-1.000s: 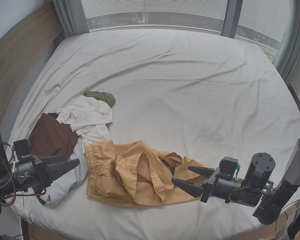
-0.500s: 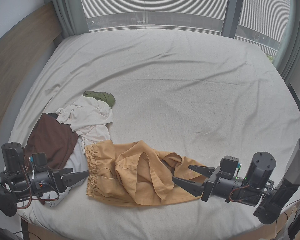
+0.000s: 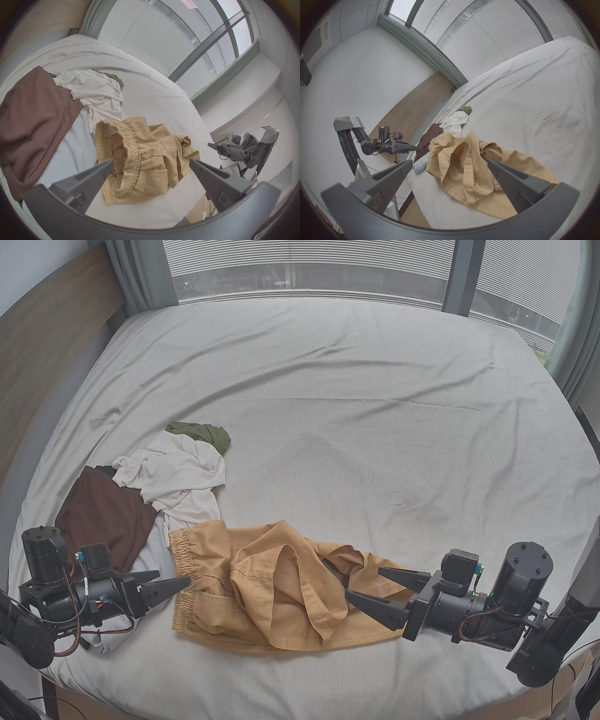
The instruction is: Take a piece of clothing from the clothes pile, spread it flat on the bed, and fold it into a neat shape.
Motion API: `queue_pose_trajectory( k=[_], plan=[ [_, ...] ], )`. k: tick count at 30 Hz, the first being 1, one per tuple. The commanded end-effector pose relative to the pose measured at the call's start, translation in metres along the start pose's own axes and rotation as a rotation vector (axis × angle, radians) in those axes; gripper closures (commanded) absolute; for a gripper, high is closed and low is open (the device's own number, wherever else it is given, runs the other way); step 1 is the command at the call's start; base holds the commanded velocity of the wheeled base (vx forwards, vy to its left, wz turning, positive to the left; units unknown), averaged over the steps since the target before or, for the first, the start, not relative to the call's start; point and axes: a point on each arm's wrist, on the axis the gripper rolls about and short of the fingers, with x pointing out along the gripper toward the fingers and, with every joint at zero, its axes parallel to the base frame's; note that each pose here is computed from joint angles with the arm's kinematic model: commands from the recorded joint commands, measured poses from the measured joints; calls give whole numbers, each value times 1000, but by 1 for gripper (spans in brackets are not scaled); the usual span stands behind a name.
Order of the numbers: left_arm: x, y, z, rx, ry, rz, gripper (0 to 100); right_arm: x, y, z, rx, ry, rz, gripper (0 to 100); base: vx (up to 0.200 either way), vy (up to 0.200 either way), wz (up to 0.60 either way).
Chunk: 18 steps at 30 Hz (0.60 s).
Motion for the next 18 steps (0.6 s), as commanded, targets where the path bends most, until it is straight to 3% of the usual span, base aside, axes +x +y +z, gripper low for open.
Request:
queue_pose_trajectory(
  k=[1, 13, 18],
  plan=[
    [15, 12, -12, -35, 43, 6, 0, 1, 0, 1, -1, -4, 2, 0, 0, 0, 0],
    [46, 28, -25, -98, -40, -39, 0, 1, 1, 1, -2, -3, 8, 0, 0, 0, 0],
    [54, 29, -32, -133, -20, -55, 0, 2, 1, 1, -2, -5, 7, 0, 0, 0, 0]
  ],
)
